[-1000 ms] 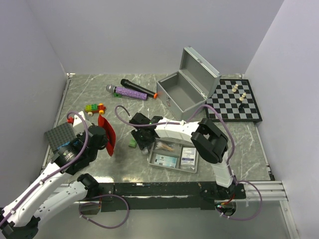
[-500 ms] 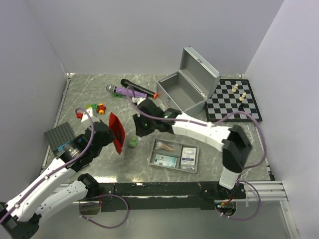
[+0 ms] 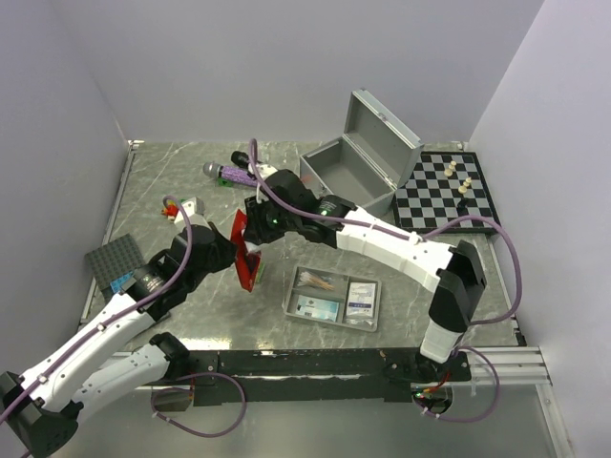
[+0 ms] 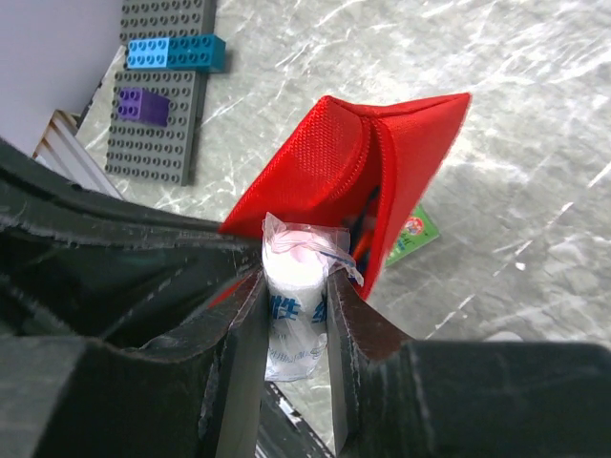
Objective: Organize the medicine kit
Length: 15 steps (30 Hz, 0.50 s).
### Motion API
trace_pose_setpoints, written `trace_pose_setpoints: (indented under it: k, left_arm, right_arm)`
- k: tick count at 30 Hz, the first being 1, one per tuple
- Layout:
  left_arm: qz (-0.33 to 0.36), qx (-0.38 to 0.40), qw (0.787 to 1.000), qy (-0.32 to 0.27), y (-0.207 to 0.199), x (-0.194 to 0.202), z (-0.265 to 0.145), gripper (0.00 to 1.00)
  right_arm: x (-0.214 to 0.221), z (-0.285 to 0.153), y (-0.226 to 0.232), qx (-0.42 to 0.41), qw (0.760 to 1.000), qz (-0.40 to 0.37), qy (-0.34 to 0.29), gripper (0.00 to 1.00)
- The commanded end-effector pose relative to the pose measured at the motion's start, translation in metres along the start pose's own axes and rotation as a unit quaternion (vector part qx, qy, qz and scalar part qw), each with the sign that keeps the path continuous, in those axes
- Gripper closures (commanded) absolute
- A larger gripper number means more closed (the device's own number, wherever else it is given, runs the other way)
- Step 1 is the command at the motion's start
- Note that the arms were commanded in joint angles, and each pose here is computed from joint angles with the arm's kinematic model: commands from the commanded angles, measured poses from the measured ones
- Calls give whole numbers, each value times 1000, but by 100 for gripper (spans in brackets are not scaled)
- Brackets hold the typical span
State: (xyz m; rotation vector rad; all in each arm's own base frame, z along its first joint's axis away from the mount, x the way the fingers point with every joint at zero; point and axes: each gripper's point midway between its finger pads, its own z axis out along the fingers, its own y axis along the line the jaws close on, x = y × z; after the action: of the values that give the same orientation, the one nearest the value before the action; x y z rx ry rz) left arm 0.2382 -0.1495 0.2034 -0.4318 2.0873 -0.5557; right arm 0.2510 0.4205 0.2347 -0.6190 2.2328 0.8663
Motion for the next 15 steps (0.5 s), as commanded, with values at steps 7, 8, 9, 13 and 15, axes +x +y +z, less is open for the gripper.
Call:
trace_pose_setpoints:
  k: [7, 8, 9, 13, 15]
  left_arm:
    - [-18, 43, 999, -22, -24, -20, -9, 99]
    - [-18, 45, 999, -22, -25, -20, -10, 99]
    - [-20, 43, 999, -24, -24, -21, -10, 99]
    - [-21, 38, 999, -25, -22, -20, -9, 99]
    - [-20, 38, 999, -24, -21, -19, -9, 99]
  right_arm:
    - [-13, 16, 8, -8, 1000, 13, 5, 72]
    - [-11, 18, 7, -6, 1000, 15, 6, 72]
    - [-10, 20, 6, -5, 1000, 16, 9, 72]
    - [-11, 21, 3, 4, 1000, 19, 11, 57]
    - [-12, 19, 2, 7, 1000, 21, 8, 46]
